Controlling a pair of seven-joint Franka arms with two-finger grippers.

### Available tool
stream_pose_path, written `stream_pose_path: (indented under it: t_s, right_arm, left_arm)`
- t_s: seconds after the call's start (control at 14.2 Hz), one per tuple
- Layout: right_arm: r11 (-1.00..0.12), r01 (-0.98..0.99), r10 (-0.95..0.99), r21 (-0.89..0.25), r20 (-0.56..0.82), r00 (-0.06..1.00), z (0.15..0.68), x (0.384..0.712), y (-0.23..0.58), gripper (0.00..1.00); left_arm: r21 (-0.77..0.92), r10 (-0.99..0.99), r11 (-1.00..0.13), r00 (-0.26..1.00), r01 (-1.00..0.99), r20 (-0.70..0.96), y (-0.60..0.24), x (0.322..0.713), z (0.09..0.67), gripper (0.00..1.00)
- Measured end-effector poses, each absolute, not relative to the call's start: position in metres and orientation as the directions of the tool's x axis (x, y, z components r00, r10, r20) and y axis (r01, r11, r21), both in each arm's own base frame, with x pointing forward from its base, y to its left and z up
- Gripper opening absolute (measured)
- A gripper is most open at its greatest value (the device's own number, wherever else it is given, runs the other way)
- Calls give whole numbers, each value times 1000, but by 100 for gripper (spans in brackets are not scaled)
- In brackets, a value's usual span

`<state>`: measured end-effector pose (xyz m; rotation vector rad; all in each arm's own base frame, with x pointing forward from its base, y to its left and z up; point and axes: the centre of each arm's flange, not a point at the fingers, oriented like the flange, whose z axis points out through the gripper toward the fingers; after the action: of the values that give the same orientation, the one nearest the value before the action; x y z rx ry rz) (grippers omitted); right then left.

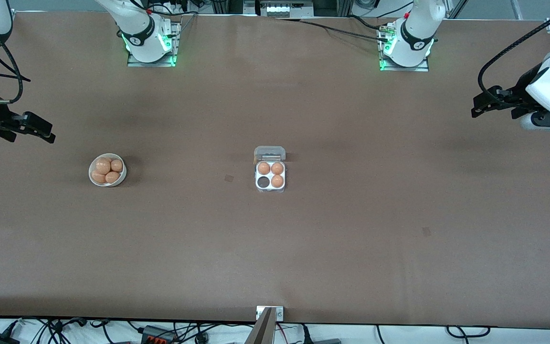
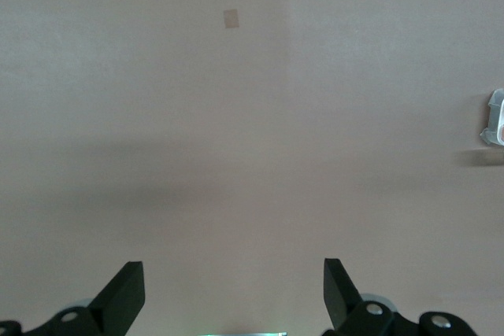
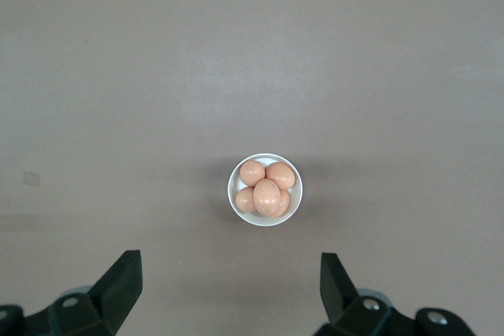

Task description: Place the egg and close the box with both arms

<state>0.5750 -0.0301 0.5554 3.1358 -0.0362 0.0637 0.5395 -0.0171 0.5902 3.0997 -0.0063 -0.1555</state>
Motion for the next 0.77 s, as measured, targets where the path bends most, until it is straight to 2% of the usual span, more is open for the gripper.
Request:
stream_pose_path:
  t_s: [0.77]
  right_arm:
    - [-1000, -23, -23, 5, 27, 999, 548, 576, -30, 100]
  left_arm:
    - [38, -11, -999, 994, -7, -113, -19, 538, 589, 100]
